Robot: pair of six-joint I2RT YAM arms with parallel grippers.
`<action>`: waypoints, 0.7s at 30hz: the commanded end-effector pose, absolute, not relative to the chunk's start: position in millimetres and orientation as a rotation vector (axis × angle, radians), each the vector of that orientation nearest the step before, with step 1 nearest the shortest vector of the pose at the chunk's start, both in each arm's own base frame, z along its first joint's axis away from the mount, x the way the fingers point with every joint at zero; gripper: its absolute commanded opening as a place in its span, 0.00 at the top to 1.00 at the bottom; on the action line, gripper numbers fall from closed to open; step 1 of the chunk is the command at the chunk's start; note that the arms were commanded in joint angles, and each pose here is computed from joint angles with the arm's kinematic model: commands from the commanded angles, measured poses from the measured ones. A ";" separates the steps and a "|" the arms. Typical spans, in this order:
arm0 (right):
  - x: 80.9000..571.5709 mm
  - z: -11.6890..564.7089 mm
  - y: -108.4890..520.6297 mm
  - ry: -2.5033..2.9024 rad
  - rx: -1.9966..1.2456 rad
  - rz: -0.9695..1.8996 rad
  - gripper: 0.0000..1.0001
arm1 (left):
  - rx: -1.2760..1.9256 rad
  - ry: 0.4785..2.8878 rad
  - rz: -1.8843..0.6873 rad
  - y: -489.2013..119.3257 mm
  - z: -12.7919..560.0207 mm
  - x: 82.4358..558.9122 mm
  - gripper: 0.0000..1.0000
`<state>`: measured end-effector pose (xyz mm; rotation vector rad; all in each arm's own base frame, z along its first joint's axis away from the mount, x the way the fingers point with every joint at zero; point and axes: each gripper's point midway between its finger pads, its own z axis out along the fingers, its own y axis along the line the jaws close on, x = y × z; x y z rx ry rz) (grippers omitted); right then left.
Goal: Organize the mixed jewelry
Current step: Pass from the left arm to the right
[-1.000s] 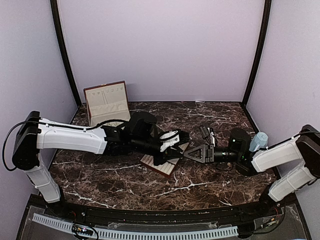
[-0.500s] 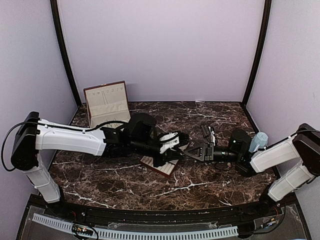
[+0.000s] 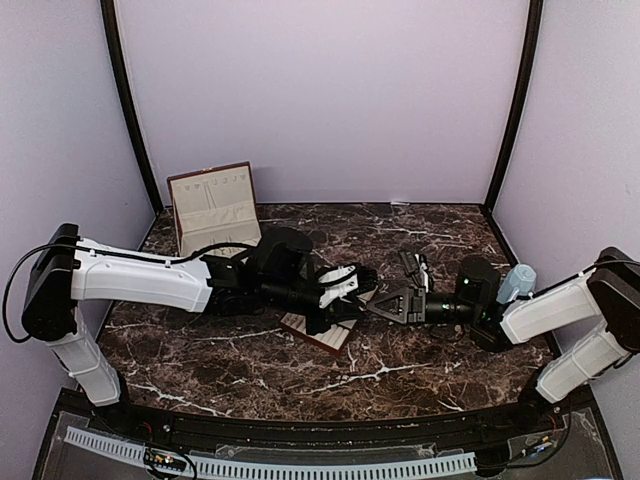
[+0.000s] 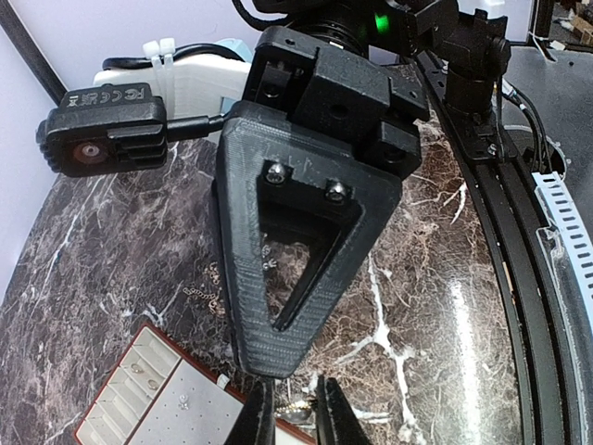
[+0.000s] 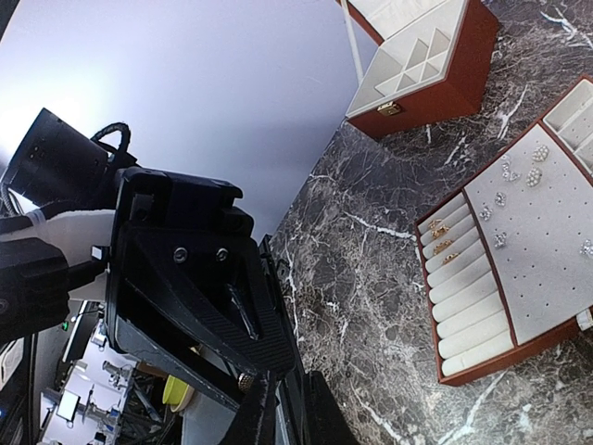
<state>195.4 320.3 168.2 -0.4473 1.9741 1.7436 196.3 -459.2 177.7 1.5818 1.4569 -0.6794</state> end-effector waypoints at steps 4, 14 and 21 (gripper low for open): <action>188.5 172.4 328.1 1.960 -0.512 1.767 0.87 | 1.545 1.393 -0.696 -459.6 201.2 193.1 0.93; 187.6 176.9 332.0 1.935 -0.529 1.800 0.89 | 1.544 1.390 -0.700 -460.0 200.9 192.1 0.94; 183.7 181.0 333.5 1.910 -0.550 1.845 1.00 | 1.542 1.391 -0.699 -460.7 200.1 192.6 0.93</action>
